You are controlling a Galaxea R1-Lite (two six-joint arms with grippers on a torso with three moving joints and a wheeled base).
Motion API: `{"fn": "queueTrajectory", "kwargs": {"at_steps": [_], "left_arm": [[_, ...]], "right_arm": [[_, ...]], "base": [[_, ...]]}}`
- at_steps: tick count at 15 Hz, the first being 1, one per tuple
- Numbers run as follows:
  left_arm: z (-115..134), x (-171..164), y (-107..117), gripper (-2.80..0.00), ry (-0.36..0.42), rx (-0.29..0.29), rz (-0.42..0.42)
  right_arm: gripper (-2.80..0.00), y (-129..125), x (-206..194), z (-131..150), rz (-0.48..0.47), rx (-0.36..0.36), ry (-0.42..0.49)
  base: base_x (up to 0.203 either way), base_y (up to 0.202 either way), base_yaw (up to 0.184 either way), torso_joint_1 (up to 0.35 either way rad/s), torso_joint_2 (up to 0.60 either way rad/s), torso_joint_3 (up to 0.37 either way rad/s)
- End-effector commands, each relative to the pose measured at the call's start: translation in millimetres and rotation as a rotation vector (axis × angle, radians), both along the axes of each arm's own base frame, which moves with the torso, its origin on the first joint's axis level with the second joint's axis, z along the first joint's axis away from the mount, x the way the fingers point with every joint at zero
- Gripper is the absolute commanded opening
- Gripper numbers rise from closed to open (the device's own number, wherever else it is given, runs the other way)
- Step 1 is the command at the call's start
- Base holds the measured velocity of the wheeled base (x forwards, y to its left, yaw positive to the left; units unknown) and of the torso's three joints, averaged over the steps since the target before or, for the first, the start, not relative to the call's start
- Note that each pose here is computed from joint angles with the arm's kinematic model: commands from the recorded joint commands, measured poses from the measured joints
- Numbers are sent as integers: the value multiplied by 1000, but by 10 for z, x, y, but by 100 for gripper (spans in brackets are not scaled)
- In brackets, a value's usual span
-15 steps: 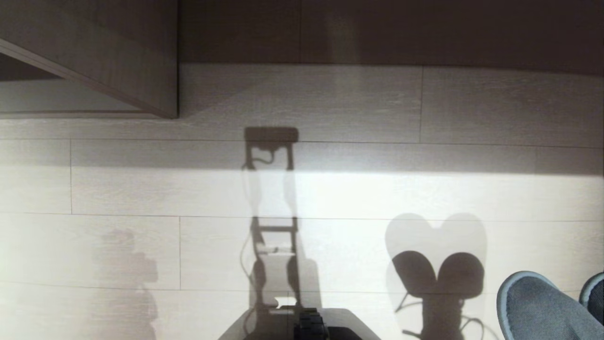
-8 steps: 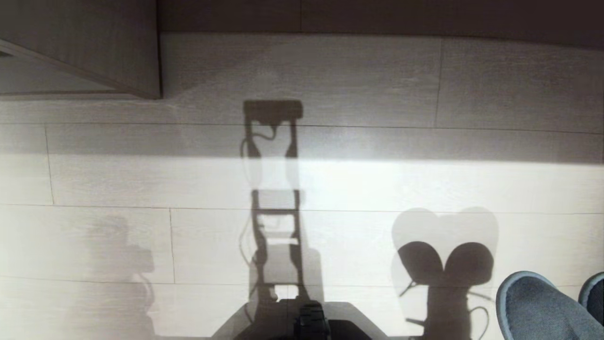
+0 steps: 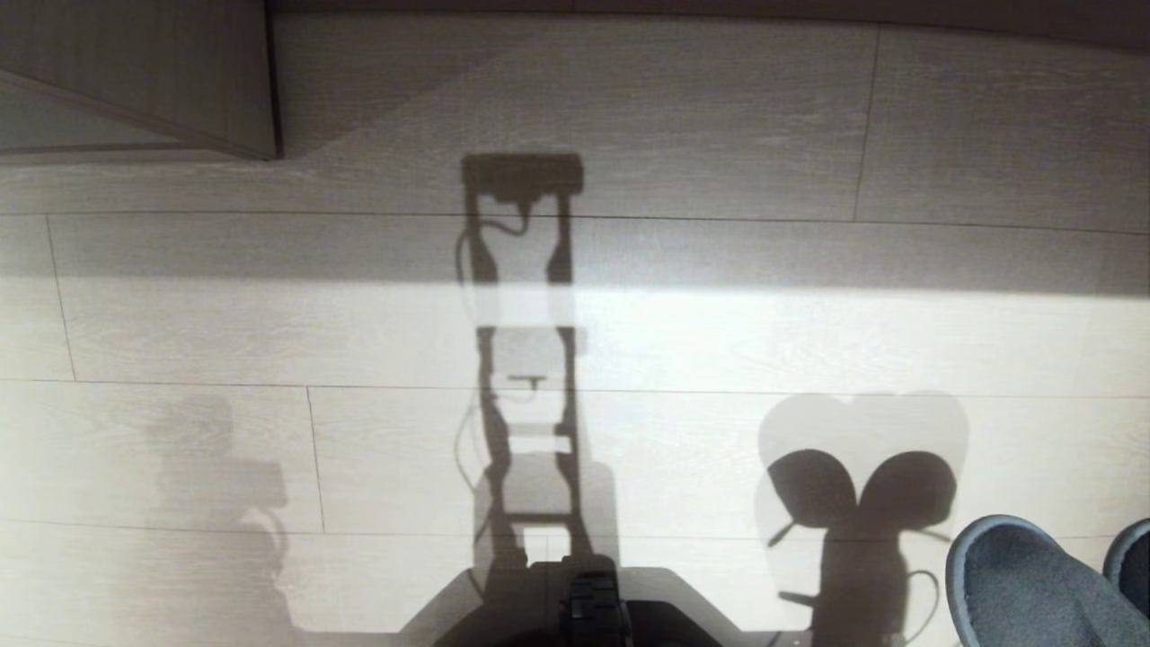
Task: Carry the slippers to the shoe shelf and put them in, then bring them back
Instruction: Place the slippers on the floor
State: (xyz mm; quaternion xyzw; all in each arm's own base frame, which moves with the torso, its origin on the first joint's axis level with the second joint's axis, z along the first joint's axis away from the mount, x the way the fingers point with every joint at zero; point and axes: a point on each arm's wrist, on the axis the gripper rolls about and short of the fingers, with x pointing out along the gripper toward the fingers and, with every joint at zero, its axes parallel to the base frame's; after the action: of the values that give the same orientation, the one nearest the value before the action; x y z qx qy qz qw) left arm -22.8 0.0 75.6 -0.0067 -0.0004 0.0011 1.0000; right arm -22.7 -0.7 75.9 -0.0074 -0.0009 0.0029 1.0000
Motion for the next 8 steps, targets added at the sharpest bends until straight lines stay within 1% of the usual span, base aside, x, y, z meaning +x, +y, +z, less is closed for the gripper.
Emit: {"fn": "queueTrajectory", "kwargs": {"at_steps": [1,2,3,4,6,8], "left_arm": [[-1,0,0,-280,0,0,-1],[0,-1,0,-280,-2,-2,1],[-4,1,0,-280,1,-2,1],[0,-1,0,-280,-2,-2,1],[-3,-1,0,-280,-1,-1,0],[0,-1,0,-280,-2,-2,-1]], "right_arm": [[-280,1,1,-1,3,0,3],[-280,1,1,12,5,1,-10],[-280,2,-13,79,10,-3,-49],[-280,4,-27,154,22,-4,-69],[-280,10,-21,377,49,-7,-76],[-280,13,81,581,57,-9,-53]], "base": [[0,0,0,0,0,0],[0,0,0,0,0,0],[0,0,0,0,0,0],[0,0,0,0,0,0],[0,0,0,0,0,0],[0,0,0,0,0,0]]}}
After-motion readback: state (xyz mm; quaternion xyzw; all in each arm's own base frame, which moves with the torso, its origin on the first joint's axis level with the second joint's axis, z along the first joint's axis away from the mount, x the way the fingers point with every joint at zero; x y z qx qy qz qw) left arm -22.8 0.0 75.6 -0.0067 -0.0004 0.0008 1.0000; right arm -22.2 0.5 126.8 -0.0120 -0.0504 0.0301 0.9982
